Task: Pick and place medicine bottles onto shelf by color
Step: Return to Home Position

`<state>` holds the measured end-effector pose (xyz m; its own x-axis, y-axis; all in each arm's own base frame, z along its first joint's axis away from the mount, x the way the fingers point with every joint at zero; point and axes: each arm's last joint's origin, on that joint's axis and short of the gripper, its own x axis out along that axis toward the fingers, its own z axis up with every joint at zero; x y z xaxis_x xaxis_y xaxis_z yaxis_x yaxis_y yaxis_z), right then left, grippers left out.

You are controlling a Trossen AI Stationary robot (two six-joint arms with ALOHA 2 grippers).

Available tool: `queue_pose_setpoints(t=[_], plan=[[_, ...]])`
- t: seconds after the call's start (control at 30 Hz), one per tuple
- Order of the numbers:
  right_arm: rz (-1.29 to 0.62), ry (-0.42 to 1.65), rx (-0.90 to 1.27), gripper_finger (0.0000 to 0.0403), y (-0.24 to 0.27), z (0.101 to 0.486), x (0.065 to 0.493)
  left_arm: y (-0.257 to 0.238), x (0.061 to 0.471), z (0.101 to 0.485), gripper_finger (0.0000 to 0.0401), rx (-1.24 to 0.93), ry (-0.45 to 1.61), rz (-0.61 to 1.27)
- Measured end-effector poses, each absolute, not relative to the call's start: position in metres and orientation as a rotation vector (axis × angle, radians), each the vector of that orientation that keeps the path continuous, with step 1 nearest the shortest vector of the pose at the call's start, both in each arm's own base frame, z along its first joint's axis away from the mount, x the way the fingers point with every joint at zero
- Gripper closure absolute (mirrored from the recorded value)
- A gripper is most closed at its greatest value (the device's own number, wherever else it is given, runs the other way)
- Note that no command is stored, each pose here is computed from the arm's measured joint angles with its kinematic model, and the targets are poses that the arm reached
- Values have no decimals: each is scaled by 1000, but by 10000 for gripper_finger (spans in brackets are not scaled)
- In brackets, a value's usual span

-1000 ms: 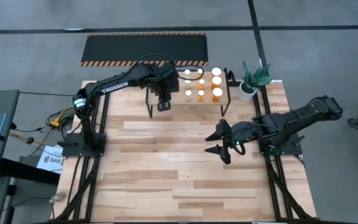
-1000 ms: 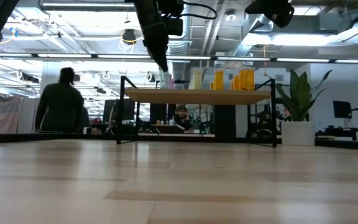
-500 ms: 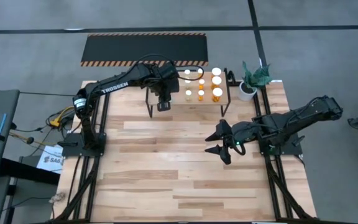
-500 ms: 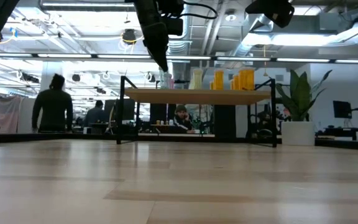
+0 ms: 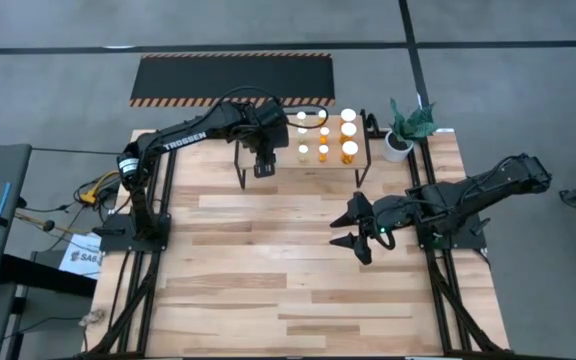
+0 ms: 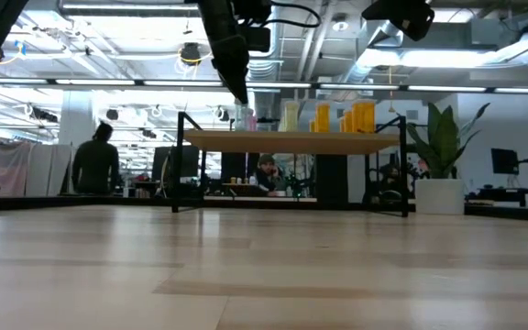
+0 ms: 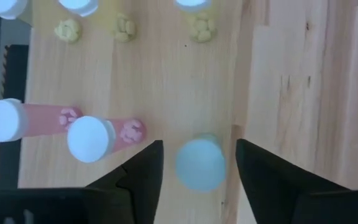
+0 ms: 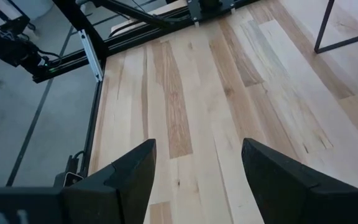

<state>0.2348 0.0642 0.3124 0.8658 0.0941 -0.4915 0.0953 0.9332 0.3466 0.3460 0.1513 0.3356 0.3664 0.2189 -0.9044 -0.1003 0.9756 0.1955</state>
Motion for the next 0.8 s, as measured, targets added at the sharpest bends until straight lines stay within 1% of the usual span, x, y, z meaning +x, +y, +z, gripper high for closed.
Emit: queue_pose_setpoints(t=[0.13,0.33,0.6,0.73,0.8], plan=[[0,527,372,143,64,312,235,150,346,338,190,124,1175,214],[7,530,374,143,64,312,235,149,349,355,171,146,1095,231],[23,527,387,143,65,313,235,138,347,407,170,155,917,185],[23,473,472,143,66,318,237,126,333,439,171,83,862,157],[16,478,504,143,66,318,237,117,320,452,175,40,868,152]])
